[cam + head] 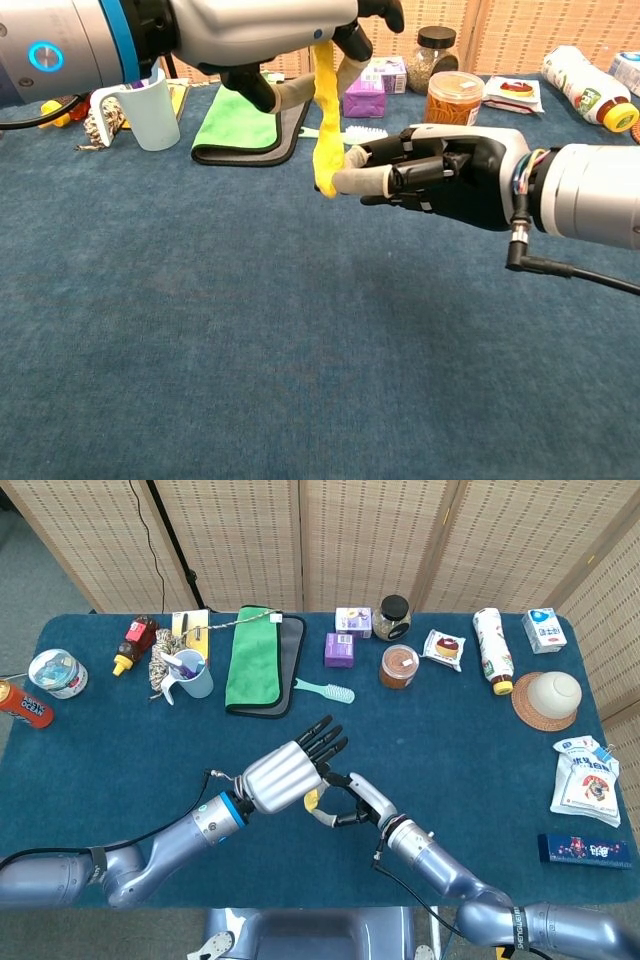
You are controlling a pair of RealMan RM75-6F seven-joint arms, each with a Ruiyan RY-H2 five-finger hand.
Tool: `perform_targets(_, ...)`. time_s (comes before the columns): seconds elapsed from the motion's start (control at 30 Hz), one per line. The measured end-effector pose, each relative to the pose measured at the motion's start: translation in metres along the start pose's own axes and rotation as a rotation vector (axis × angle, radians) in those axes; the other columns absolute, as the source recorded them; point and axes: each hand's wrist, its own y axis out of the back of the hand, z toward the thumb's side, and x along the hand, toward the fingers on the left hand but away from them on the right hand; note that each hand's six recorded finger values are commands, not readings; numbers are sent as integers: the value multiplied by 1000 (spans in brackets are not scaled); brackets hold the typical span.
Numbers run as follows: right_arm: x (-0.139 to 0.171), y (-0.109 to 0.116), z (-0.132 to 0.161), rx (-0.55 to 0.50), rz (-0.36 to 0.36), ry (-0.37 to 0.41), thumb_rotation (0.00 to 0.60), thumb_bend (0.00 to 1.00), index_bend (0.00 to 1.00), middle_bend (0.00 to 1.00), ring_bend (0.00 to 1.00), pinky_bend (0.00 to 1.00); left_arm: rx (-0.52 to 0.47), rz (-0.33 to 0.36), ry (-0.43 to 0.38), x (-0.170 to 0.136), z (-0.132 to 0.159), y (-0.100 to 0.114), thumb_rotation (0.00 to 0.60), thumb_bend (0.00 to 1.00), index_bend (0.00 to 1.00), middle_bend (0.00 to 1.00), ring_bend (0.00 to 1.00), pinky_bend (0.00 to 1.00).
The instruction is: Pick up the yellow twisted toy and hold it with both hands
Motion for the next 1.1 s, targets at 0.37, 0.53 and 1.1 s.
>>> perform_targets(0.37,-1,0,-1,3,4,-6,600,360,479,238,112,0,2,1,-6,2,4,1,600,560,682,130,15,0)
perform_targets(0.53,-1,-1,-1,5,7,-7,600,364,492,241,112,0,7,-3,-5,2,3,0,600,560,682,130,15,0)
perform_targets(1.1,-1,-3,-2,6,15,-11,600,426,520,267,132,0,12,-4,-7,-1,1,0,600,561,682,130,15,0)
